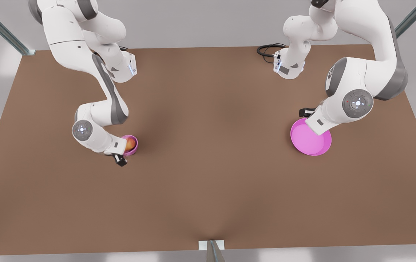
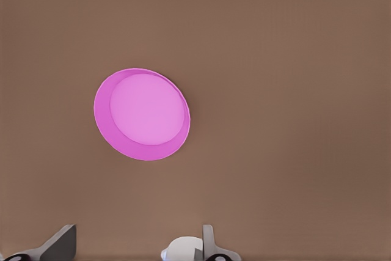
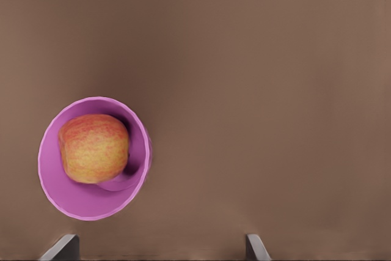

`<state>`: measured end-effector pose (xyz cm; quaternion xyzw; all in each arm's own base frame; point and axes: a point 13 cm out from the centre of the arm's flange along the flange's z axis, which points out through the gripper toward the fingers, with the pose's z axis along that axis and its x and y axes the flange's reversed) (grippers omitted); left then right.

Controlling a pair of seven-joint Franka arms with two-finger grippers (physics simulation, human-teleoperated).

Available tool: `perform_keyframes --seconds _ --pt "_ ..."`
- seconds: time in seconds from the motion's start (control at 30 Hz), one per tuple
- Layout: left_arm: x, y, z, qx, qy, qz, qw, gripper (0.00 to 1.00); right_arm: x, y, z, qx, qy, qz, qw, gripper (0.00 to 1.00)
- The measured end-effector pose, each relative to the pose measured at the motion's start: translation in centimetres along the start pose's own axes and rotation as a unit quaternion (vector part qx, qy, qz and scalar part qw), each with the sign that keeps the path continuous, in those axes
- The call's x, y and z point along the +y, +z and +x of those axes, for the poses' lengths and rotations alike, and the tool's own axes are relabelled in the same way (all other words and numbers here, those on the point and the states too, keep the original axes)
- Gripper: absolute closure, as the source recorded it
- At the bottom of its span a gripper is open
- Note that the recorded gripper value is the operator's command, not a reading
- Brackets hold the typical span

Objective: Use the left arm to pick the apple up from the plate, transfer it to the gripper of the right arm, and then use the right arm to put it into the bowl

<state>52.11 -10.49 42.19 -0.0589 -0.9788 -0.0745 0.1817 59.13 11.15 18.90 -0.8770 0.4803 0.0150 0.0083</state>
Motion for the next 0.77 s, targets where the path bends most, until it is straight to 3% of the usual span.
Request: perform_keyframes --seconds 0.13,0.27,0.47,0.77 --pt "0.0 0.0 0.0 0.000 -0.001 0.000 1.000 0.00 -1.1 -2.8 8.9 0.049 0.166 -0.021 0.985 0.00" --pt "0.0 0.0 0.0 0.000 -0.002 0.000 1.000 0.00 -3.9 -14.9 8.8 0.085 0.298 -0.008 0.951 0.00" --pt "-0.1 0.2 0.0 0.003 -0.003 -0.001 1.000 0.00 3.9 -23.3 7.4 0.050 0.509 -0.047 0.858 0.00" --pt "-0.2 0.0 0.5 0.009 -0.002 -0.002 1.000 0.00 6.8 -23.5 4.7 0.064 0.662 -0.084 0.742 0.00"
